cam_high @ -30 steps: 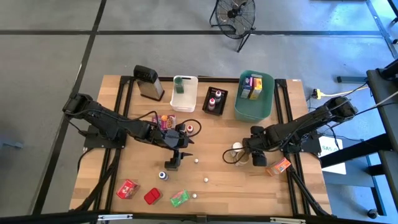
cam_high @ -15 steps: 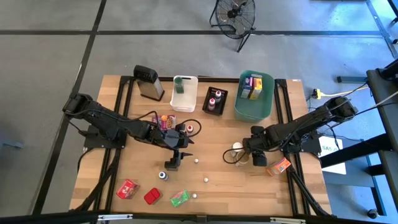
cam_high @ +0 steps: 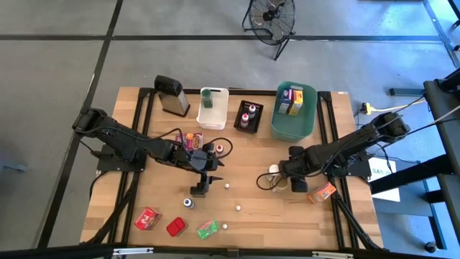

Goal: Pick & Place Kitchen Items
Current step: Put the small red food coloring bottle into the black bin

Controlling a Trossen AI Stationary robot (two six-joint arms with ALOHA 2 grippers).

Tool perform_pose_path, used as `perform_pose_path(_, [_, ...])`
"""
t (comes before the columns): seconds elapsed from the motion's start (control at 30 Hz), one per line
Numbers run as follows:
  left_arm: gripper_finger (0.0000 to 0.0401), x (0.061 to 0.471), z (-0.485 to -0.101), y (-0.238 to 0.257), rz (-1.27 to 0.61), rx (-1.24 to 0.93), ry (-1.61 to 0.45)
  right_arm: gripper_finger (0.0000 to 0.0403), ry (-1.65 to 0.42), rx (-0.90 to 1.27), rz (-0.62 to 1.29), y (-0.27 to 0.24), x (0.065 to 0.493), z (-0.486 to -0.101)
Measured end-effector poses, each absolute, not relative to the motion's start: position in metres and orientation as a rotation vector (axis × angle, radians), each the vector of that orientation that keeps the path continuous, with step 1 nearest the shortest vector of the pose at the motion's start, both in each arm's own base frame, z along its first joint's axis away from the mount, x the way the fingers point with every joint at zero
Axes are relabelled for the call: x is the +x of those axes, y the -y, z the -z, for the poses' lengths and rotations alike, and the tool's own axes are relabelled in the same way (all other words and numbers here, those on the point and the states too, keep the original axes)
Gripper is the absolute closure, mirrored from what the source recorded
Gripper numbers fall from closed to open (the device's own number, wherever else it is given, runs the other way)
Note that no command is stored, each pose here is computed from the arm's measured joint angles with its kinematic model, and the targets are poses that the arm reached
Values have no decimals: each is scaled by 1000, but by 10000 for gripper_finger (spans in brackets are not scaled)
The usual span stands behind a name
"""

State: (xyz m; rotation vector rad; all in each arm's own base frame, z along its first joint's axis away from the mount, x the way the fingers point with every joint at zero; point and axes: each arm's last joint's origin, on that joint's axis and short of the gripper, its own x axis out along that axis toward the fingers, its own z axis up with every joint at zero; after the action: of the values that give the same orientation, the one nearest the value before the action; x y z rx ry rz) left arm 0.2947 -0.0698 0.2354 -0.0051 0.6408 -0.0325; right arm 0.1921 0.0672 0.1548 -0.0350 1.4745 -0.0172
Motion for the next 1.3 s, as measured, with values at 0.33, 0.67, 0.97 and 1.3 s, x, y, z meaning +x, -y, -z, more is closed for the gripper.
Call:
perform_pose_path(0.33, [158,295,-235,70,32,-5,-641,195,-1489,-29,12,-66,191,-155])
perform_pose_path(0.67, [159,295,-235,70,32,-5,-641,223,-1489,-28,11,-66,191,-154])
perform_pose_path(0.97, [160,295,-235,70,32,-5,-641,242,-1488,-35,14,-66,192,-155])
perform_pose_path(1.3, [158,295,-235,70,33,-5,-641,260,-1489,-35,14,-66,191,-155])
